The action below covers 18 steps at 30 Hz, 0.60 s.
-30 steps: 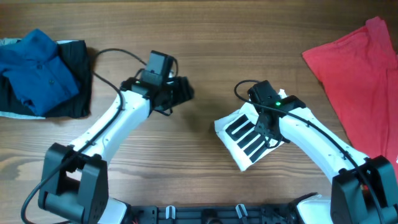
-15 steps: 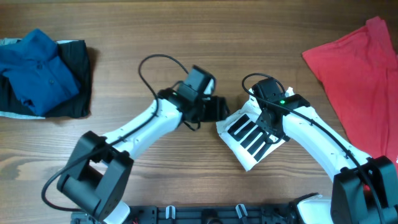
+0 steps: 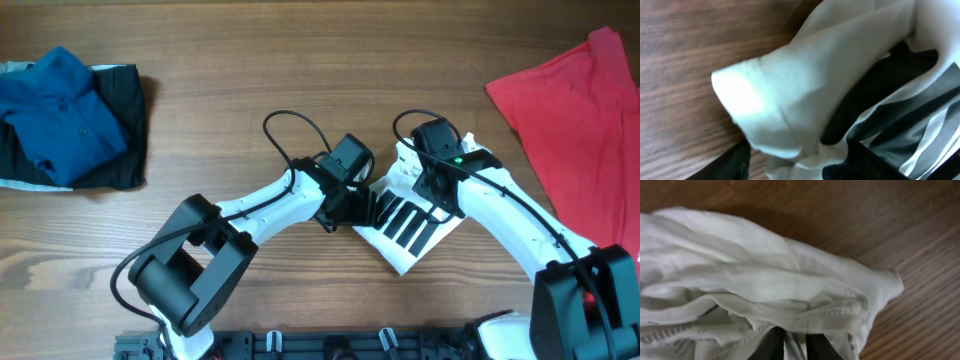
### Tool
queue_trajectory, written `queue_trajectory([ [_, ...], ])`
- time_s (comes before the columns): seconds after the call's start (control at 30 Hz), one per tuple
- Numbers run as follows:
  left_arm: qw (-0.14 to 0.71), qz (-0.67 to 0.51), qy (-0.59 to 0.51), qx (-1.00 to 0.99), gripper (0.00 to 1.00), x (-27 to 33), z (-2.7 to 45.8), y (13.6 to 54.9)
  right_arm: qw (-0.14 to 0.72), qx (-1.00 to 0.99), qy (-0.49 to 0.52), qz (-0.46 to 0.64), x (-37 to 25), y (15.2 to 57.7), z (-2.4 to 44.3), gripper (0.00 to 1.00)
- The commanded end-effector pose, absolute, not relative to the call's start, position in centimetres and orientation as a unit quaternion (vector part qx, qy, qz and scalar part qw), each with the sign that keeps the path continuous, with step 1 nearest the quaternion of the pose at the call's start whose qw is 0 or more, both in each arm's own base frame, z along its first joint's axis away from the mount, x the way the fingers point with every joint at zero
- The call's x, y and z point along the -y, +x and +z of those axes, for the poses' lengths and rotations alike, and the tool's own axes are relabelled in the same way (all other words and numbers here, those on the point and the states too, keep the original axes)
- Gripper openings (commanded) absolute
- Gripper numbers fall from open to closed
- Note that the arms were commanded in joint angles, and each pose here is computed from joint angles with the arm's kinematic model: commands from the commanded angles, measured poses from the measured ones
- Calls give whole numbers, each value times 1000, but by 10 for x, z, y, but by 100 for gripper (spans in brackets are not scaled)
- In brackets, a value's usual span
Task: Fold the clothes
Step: 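Grasp the folded shirt's left edge with the left gripper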
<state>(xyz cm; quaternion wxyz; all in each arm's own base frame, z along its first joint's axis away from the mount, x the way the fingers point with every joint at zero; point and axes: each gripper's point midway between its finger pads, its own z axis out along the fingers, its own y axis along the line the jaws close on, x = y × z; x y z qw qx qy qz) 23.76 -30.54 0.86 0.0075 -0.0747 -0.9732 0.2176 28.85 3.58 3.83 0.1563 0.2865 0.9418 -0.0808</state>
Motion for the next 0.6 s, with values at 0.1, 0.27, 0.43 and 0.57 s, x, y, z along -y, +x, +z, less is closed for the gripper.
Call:
queue_trajectory([
  [0.1, 72, 151, -23, 986, 57, 285, -10, 205, 165, -948, 261, -80, -36, 297, 35, 16],
  [0.27, 92, 134, -23, 986, 57, 294, -11, 179, 171, -955, 227, -81, -38, 301, 36, 16],
  [0.43, 84, 139, -36, 986, 59, 294, -7, 182, 148, -971, 182, -41, -54, 296, 36, 19],
  [0.57, 42, 156, -94, 982, 64, 289, 13, 199, 164, -972, 169, -10, -61, 295, 62, 23],
])
